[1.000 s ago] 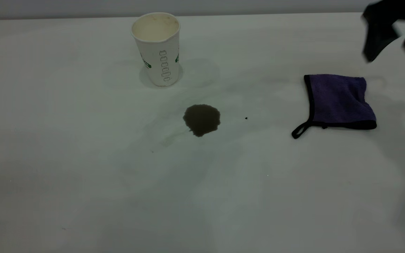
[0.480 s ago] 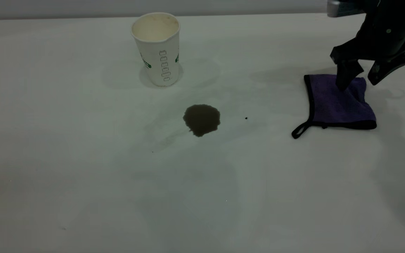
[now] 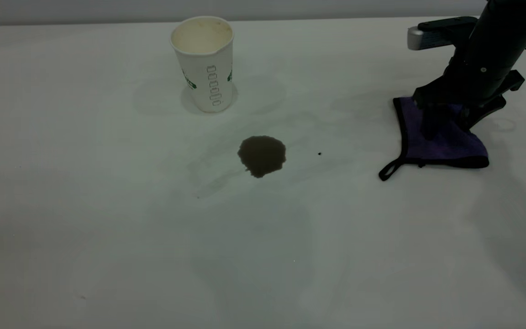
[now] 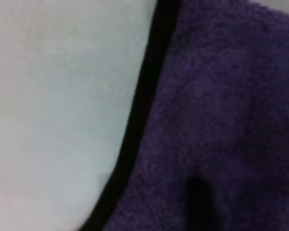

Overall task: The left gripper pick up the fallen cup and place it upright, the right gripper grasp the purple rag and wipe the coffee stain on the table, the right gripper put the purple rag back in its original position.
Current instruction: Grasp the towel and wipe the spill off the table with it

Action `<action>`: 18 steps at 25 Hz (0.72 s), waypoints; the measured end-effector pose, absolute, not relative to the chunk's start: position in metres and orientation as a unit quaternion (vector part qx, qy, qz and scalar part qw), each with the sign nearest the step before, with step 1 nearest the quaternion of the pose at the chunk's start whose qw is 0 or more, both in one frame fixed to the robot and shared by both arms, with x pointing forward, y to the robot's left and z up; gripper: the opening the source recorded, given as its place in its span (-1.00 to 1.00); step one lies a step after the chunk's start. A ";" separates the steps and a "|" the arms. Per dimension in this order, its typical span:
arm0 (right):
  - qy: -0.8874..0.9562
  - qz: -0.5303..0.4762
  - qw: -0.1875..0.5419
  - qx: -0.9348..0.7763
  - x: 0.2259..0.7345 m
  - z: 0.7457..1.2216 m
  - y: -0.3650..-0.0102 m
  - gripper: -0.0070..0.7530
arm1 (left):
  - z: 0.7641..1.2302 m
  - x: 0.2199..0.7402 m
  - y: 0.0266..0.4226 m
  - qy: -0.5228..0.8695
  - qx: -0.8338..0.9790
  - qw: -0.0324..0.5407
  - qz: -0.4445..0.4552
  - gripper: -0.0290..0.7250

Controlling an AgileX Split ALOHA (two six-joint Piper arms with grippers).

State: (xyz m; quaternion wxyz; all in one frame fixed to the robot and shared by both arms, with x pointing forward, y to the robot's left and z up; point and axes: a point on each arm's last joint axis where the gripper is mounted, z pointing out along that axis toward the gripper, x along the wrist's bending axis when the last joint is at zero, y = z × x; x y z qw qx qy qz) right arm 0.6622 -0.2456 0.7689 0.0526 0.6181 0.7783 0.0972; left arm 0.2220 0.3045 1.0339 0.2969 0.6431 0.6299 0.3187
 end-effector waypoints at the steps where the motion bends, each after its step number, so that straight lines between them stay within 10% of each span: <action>1: 0.778 0.097 0.052 0.619 0.662 0.768 -0.246 0.15 | 1.034 0.222 0.305 0.630 0.643 0.297 0.319 0.37; 6: 0.785 0.107 0.043 0.608 0.661 0.768 -0.224 -0.78 | 1.034 0.222 0.305 0.630 0.643 0.297 0.319 0.37; 18: 0.873 0.165 0.022 0.459 0.630 0.792 -0.046 -0.82 | 1.034 0.222 0.305 0.630 0.643 0.297 0.319 0.37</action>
